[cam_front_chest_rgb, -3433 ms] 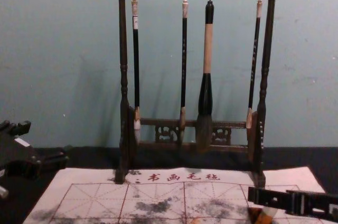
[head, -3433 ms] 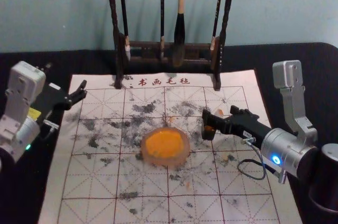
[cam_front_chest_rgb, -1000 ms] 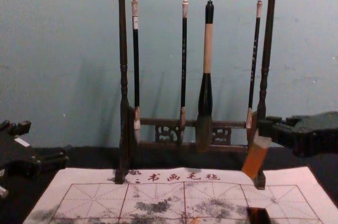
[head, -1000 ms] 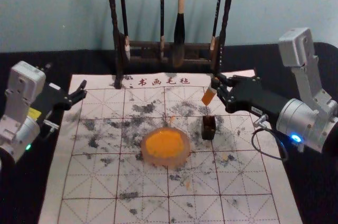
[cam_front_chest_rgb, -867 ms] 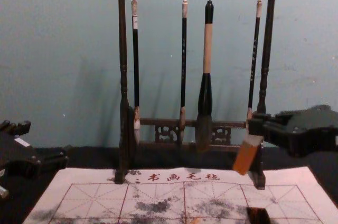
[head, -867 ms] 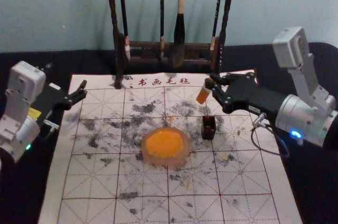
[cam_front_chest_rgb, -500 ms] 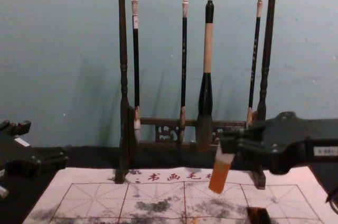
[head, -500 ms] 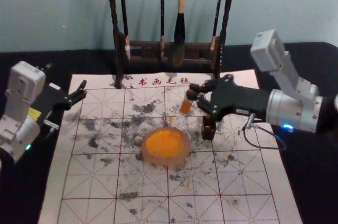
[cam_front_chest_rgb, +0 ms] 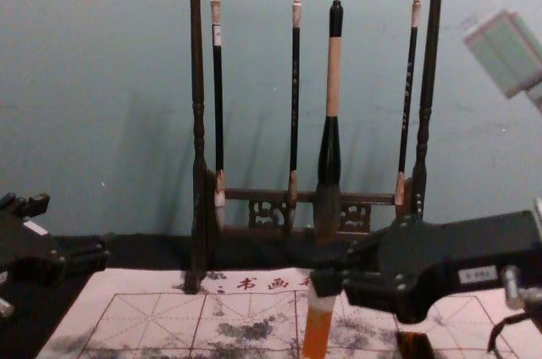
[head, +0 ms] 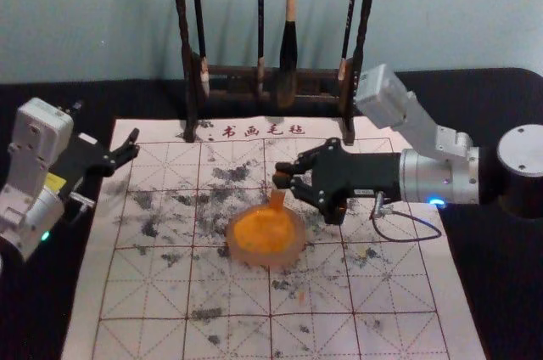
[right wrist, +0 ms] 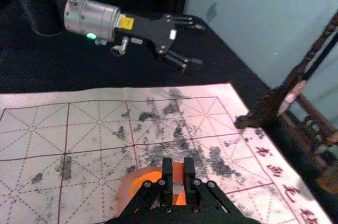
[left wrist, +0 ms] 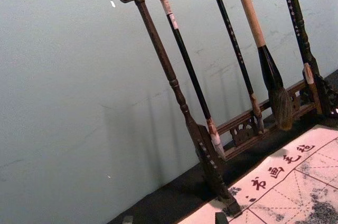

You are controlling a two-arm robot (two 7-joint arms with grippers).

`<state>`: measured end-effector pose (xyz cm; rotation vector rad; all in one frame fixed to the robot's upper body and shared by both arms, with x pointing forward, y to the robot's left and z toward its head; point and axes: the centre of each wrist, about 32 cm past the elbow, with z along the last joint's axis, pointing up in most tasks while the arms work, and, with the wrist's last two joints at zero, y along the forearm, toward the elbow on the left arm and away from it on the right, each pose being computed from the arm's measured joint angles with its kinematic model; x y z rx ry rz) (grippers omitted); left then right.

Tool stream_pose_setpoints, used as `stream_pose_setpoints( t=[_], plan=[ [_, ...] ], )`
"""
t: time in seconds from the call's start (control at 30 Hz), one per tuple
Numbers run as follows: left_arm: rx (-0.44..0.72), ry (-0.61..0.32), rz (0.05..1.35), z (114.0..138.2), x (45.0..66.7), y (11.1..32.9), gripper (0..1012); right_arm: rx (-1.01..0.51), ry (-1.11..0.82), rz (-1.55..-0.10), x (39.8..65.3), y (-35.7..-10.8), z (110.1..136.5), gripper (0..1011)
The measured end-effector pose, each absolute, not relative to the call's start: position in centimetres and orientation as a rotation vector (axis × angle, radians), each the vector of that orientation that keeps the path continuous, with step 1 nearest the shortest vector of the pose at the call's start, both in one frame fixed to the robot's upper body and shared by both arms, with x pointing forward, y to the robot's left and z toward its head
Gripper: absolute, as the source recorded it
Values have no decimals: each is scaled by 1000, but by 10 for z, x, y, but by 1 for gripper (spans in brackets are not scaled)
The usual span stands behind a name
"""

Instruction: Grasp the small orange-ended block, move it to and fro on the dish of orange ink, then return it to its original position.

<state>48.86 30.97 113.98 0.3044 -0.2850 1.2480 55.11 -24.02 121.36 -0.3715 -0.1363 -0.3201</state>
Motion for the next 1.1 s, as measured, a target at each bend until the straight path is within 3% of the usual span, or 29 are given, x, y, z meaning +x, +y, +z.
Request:
stream_pose_setpoints(
  t=[1.1],
  plan=[
    [304,-285,1248,1140,489,310,1001,-445,-48,-368,557,-218,1199,119]
  ],
)
